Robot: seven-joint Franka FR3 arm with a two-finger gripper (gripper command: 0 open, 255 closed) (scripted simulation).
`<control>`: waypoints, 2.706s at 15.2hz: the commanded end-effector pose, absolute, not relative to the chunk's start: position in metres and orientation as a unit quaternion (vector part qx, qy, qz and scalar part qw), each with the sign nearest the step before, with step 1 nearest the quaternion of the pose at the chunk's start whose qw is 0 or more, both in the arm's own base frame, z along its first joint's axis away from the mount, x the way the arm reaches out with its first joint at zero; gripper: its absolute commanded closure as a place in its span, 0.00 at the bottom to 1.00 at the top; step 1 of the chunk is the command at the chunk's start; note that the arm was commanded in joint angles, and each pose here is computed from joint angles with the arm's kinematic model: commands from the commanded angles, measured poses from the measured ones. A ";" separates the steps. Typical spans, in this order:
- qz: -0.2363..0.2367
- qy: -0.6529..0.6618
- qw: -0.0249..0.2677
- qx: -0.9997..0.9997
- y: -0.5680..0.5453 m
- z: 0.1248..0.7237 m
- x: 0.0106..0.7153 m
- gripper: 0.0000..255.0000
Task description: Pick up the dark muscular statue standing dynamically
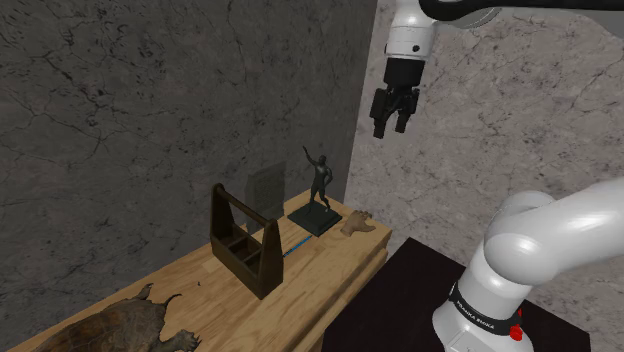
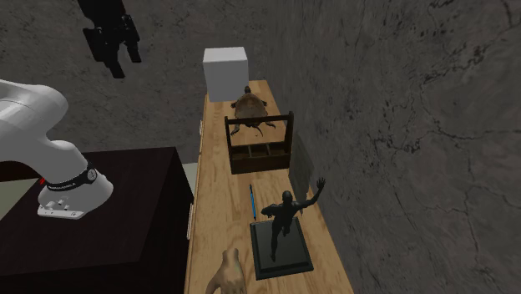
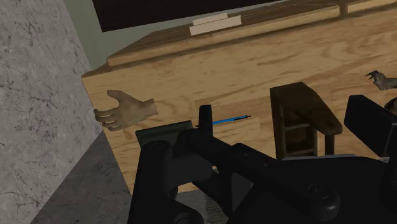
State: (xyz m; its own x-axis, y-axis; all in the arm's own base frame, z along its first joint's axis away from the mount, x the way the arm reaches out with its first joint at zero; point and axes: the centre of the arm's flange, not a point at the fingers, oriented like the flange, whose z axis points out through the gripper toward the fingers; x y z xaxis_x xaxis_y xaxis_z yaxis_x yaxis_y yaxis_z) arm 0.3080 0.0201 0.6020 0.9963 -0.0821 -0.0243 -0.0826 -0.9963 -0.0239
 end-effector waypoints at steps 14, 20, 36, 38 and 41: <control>0.024 0.047 0.012 -0.999 -0.052 0.523 0.446 0.00; 0.030 0.049 0.012 -0.998 -0.086 0.485 0.509 0.00; 0.045 0.056 0.012 -0.997 -0.178 0.381 0.673 0.00; 0.047 0.057 0.012 -0.997 -0.189 0.368 0.694 0.00; 0.050 0.058 0.012 -0.997 -0.207 0.348 0.724 0.00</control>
State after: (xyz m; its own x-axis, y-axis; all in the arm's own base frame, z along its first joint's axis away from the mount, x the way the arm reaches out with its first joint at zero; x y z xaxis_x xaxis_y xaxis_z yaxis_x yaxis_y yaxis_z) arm 0.7155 -0.2010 0.3551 0.9885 -0.1152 -0.0982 -0.1176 -0.9929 -0.0187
